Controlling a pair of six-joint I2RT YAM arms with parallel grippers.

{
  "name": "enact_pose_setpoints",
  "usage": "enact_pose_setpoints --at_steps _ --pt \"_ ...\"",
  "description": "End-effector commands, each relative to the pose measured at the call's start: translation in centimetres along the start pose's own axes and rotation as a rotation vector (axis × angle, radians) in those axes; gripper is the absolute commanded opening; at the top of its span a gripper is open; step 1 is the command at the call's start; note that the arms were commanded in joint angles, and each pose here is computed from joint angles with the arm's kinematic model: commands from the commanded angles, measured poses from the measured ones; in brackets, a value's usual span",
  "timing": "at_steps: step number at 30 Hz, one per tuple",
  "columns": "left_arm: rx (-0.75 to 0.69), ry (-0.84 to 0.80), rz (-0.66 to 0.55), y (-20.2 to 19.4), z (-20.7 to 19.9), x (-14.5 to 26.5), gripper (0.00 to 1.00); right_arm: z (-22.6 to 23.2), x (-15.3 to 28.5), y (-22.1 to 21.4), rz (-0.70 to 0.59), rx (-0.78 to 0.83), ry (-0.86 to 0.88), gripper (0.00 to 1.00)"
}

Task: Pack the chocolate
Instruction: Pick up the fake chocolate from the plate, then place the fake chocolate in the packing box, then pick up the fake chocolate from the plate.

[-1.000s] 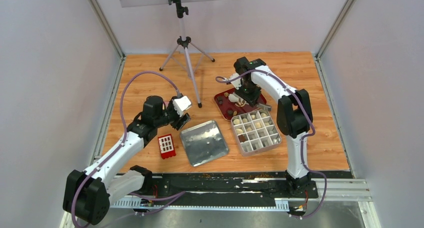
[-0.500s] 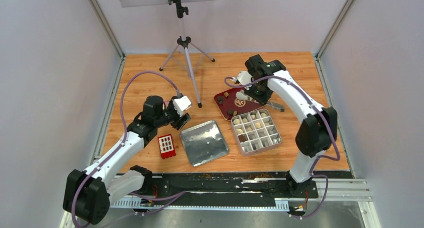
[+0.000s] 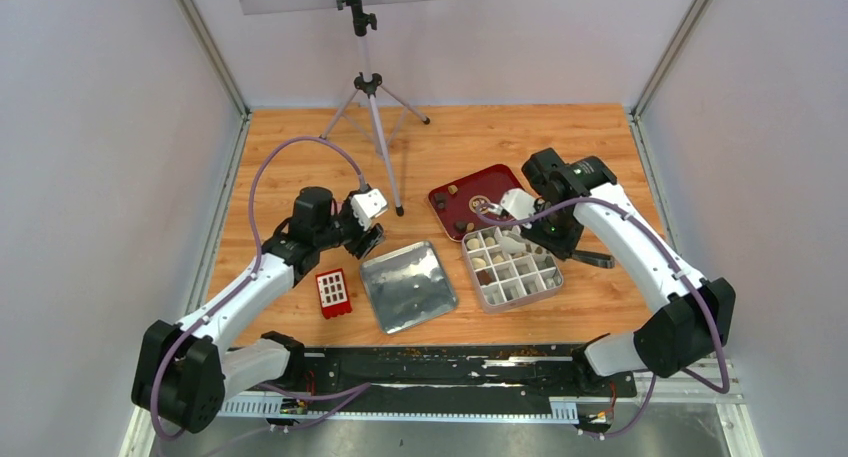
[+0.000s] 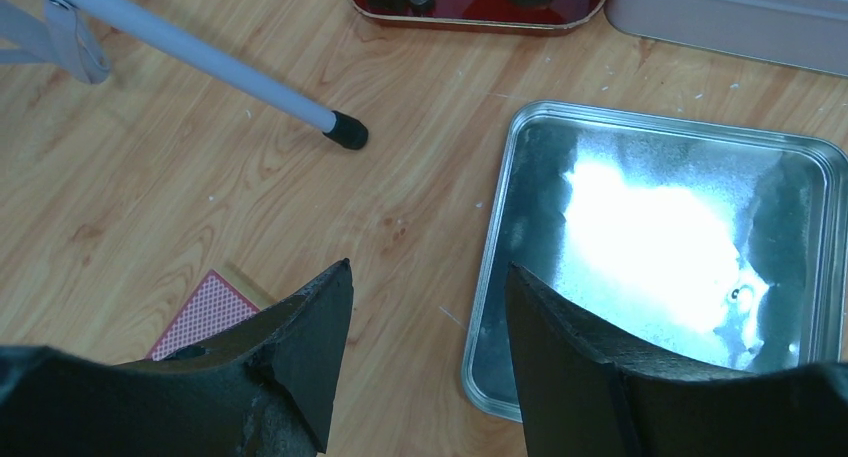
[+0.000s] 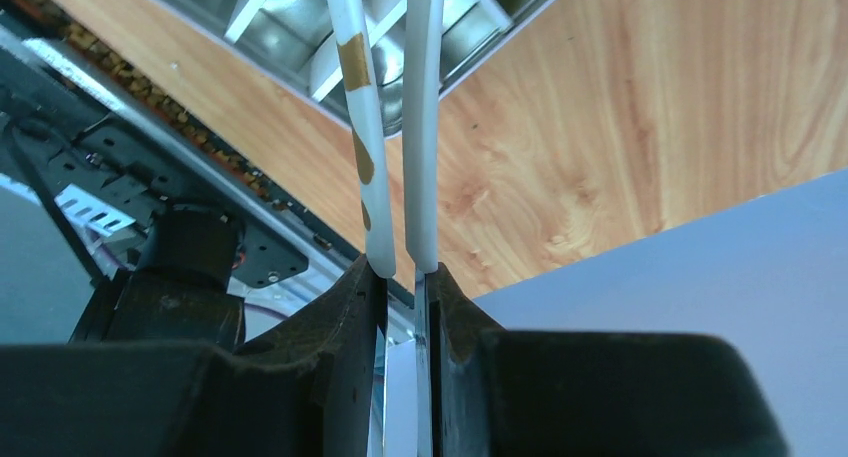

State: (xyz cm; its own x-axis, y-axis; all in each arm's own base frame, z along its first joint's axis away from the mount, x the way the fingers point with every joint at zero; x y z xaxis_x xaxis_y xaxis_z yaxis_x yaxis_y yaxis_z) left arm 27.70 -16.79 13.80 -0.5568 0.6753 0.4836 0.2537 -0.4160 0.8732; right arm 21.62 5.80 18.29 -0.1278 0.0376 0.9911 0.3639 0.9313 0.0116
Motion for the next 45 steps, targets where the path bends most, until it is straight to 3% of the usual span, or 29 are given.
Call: enact_pose_setpoints --at_steps 1,9,20,31,39,45 --pt "-0.013 0.007 -0.072 2.9 0.8 0.1 0.66 2.0 0.4 -1.1 -0.015 0.040 0.061 0.14" --pt "-0.016 0.006 -0.061 2.7 0.7 0.2 0.66 3.5 -0.4 -0.5 -0.032 0.063 0.148 0.18" --pt "-0.019 0.011 -0.064 2.6 0.7 0.3 0.66 3.6 -1.5 -1.0 0.043 0.069 0.169 0.31" --pt "-0.016 0.009 -0.067 2.5 0.6 0.3 0.66 2.5 -0.5 0.3 0.014 0.036 0.140 0.34" --pt "-0.014 0.009 -0.067 2.5 0.5 0.4 0.66 2.2 -0.6 0.6 0.014 0.037 0.140 0.33" --pt "-0.013 0.007 -0.075 2.7 0.6 0.3 0.66 -0.4 0.1 2.6 -0.034 0.018 0.049 0.23"
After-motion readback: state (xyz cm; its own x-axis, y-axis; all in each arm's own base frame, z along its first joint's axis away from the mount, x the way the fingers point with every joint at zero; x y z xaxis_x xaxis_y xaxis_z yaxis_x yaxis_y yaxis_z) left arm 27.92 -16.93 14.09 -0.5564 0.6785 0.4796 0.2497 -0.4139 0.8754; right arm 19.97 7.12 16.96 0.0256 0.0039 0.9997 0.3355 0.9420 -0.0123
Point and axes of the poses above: each gripper's point midway between its finger pads, its own x axis back along the fingers, its own z axis along the line the jaws close on, y = z × x, the point moved 1 cm from there along x, back along the fingers, and after that the axes turned 6 degrees about x, right-handed, at the moved point
